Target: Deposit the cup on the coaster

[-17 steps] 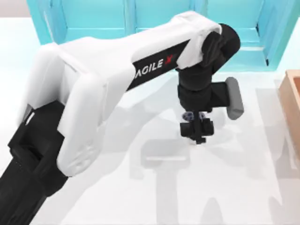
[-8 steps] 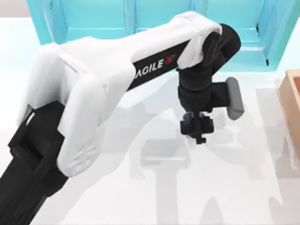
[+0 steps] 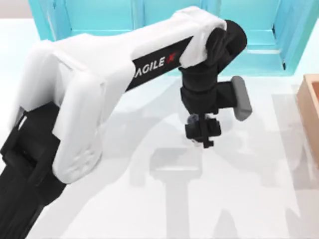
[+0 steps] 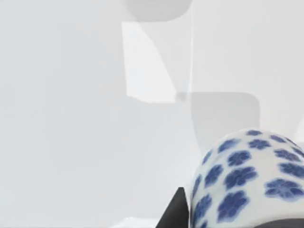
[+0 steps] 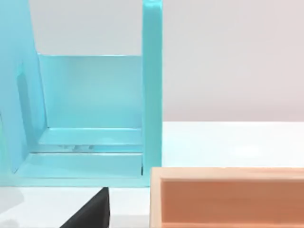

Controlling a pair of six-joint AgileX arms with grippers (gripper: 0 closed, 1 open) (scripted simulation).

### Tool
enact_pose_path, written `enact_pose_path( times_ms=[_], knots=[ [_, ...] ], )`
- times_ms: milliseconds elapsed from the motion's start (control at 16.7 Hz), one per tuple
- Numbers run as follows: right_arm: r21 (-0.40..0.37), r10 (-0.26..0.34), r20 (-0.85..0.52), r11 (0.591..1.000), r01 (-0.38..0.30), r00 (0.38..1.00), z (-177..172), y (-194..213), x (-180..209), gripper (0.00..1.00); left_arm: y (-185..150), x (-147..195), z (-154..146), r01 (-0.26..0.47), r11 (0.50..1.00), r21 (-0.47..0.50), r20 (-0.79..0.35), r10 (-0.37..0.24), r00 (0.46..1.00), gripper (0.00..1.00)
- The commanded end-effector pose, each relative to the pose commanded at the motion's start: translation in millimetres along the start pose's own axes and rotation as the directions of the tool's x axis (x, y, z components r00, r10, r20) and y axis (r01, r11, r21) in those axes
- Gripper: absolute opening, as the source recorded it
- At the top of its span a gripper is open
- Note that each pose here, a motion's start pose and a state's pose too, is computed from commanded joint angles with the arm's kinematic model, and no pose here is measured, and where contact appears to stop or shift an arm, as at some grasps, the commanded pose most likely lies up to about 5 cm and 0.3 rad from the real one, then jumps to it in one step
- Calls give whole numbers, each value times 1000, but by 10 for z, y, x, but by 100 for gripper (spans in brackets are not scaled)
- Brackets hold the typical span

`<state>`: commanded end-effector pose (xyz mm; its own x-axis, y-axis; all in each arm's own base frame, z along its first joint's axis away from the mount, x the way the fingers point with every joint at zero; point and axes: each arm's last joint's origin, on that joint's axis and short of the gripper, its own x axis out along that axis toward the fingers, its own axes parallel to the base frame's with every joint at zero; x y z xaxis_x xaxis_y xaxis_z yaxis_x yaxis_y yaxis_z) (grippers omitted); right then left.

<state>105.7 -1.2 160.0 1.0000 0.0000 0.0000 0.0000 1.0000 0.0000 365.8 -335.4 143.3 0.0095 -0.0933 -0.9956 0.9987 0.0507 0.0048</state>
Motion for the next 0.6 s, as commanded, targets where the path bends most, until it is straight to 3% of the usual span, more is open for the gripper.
enact_pose_path(
  times_ms=[180,360,480,600],
  knots=[
    [0,0,0,1000,0,1000,0,0,0,100,152,-182,-364,-28,980,-195,-19,24,1000,0],
    [0,0,0,1000,0,1000,0,0,0,100,98,-412,-575,-62,920,-388,-25,57,998,0],
    [0,0,0,1000,0,1000,0,0,0,100,77,-538,-768,-79,827,-556,-33,74,997,0],
    [0,0,0,1000,0,1000,0,0,0,100,87,-610,-1054,-94,669,-738,-60,74,995,0]
  ],
)
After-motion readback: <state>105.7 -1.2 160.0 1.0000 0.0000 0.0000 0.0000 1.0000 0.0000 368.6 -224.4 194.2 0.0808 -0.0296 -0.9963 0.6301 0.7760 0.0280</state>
